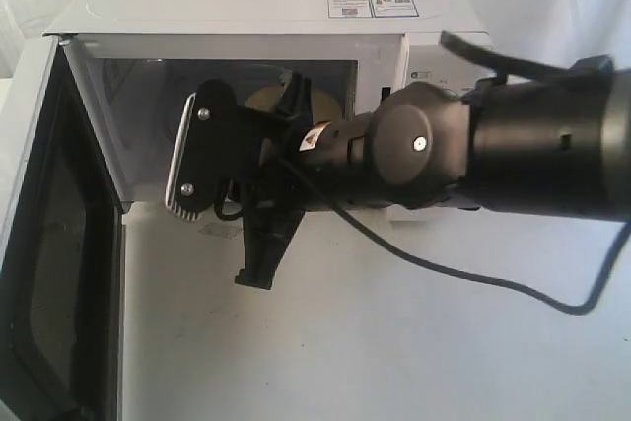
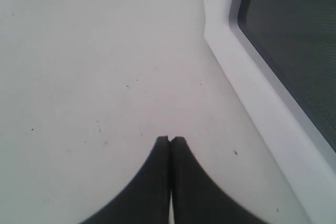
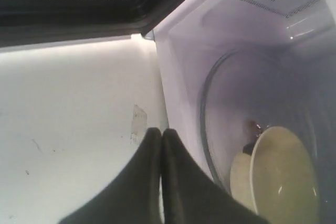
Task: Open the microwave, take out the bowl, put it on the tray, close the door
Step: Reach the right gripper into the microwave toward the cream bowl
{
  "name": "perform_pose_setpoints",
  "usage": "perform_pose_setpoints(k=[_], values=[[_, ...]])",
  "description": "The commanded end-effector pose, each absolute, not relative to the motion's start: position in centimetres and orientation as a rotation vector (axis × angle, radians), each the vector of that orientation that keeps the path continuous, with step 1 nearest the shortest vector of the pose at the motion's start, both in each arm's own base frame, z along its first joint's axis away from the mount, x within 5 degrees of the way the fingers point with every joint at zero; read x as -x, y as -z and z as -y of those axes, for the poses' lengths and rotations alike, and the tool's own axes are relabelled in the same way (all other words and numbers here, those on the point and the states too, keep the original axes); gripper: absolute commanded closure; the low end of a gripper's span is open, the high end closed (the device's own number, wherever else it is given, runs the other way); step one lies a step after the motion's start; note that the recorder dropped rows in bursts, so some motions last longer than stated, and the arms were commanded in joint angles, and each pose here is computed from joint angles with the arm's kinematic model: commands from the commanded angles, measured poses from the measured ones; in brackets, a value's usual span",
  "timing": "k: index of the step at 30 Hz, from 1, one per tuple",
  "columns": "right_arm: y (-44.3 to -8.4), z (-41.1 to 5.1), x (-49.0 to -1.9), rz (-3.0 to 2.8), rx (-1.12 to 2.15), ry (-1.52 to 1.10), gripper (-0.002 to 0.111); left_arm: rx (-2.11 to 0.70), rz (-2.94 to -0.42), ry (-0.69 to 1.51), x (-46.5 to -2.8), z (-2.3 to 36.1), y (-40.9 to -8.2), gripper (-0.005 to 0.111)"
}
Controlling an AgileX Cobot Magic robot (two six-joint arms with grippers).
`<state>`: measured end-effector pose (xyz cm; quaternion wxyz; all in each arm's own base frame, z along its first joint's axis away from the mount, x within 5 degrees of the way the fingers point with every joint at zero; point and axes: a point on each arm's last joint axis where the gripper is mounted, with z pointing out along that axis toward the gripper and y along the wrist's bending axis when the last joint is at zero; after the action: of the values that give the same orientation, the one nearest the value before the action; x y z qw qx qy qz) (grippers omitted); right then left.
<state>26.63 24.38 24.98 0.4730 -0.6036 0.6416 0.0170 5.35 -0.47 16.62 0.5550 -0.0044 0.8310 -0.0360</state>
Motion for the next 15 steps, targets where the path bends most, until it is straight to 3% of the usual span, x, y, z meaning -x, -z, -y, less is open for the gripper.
perform_pose_setpoints(k=[1, 7, 15], values=[[-22.7, -25.5, -27.9, -1.533, 1.534, 0.038, 0.108, 0.018, -1.966, 0.096, -5.3, 0.5, -16.5, 0.107], [-21.8, -26.1, -29.0, -1.546, 1.5, 0.057, 0.108, 0.018, -1.966, 0.096, -5.3, 0.5, -16.5, 0.107], [-23.3, -25.8, -28.2, -1.465, 1.585, 0.075, 0.108, 0.018, -1.966, 0.096, -5.3, 0.5, -16.5, 0.107]])
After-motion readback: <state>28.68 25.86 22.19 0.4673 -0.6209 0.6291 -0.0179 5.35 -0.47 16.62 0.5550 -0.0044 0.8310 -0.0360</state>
